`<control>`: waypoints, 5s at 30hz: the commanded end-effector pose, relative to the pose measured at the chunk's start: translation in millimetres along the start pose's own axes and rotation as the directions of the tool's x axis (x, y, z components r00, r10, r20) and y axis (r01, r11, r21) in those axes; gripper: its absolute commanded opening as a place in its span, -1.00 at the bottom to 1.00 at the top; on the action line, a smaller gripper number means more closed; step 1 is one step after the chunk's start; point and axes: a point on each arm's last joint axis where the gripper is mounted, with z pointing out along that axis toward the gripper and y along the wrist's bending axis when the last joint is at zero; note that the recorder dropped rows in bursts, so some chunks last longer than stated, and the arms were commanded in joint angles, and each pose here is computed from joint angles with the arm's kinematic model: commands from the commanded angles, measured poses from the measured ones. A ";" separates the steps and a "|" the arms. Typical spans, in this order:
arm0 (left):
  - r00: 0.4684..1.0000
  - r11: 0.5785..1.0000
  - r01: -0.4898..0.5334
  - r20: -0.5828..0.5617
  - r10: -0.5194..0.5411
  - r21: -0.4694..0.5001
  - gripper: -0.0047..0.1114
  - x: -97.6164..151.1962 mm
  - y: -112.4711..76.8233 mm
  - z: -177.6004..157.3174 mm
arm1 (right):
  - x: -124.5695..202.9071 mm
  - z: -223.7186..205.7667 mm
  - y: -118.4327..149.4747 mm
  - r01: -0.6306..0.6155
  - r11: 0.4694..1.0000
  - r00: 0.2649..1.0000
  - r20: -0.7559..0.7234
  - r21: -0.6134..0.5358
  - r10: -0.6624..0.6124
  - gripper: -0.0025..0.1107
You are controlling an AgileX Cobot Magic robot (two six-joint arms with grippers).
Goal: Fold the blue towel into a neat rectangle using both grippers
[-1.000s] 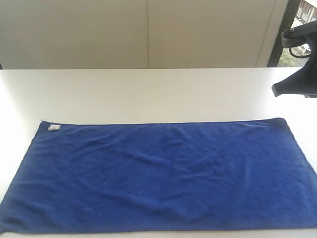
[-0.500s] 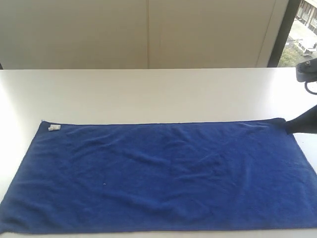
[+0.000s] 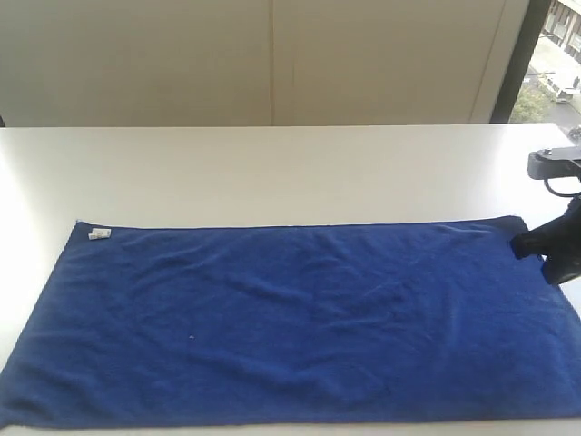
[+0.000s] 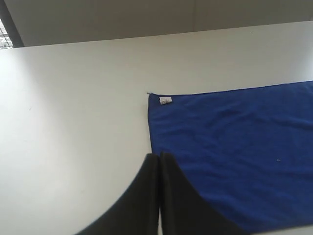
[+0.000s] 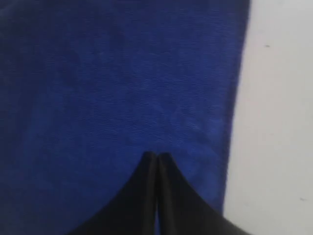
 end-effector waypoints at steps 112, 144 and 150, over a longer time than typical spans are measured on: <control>0.999 0.999 -0.049 0.025 0.049 0.010 -0.92 3.4 -1.6 4.4 | -26.4 19.8 3.7 -0.037 0.992 0.999 0.012 0.118 0.036 -0.96; 0.999 0.999 -0.041 0.023 0.041 0.018 -0.92 3.5 -2.3 4.4 | -61.7 -2.7 314.9 0.543 0.818 0.827 0.292 -0.189 -0.481 -0.96; 0.999 0.999 -0.041 0.023 0.041 0.018 -0.92 3.5 -2.3 4.4 | -60.6 2.4 358.2 0.599 0.772 0.789 0.319 -0.213 -0.525 -0.96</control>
